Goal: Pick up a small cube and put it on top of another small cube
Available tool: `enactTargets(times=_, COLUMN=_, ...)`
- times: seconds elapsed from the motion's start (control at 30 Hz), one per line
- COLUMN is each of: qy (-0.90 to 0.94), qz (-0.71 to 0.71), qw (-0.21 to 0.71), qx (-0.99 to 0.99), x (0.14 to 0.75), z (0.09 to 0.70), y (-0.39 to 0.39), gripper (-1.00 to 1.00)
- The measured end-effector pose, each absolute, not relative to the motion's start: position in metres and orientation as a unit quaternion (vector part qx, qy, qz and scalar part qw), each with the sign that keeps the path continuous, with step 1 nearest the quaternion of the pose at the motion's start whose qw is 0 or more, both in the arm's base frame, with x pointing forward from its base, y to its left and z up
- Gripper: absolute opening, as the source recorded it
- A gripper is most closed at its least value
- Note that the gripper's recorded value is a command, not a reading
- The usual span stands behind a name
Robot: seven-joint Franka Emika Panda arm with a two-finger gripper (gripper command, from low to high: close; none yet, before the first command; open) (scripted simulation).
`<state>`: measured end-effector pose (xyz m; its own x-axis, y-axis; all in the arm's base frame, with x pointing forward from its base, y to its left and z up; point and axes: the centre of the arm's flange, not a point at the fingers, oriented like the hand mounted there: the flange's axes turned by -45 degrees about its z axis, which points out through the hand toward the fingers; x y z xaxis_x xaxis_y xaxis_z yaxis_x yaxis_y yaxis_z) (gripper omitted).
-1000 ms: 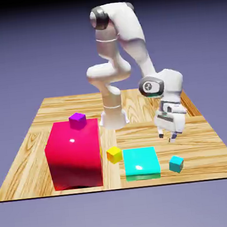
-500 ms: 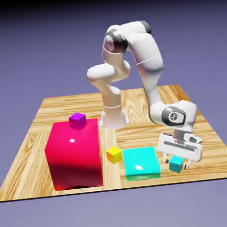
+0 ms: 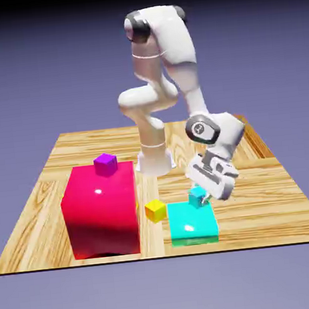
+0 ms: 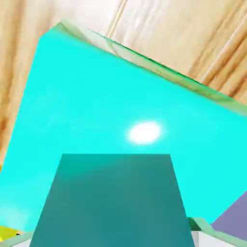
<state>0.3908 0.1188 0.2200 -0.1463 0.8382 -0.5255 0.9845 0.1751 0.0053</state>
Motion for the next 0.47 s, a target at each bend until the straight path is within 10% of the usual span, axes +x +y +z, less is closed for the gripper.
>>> enactTargets(times=0.37, qy=0.625, qz=-0.196, qw=0.167, qx=0.736, x=0.353, z=0.174, y=0.035, gripper=-1.00)
enactTargets(times=0.4, qy=0.627, qz=-0.196, qw=0.166, qx=0.736, x=0.351, z=0.168, y=0.033, gripper=1.00)
enactTargets(times=0.47, qy=0.627, qz=-0.196, qw=0.167, qx=0.735, x=0.351, z=0.168, y=0.033, gripper=1.00)
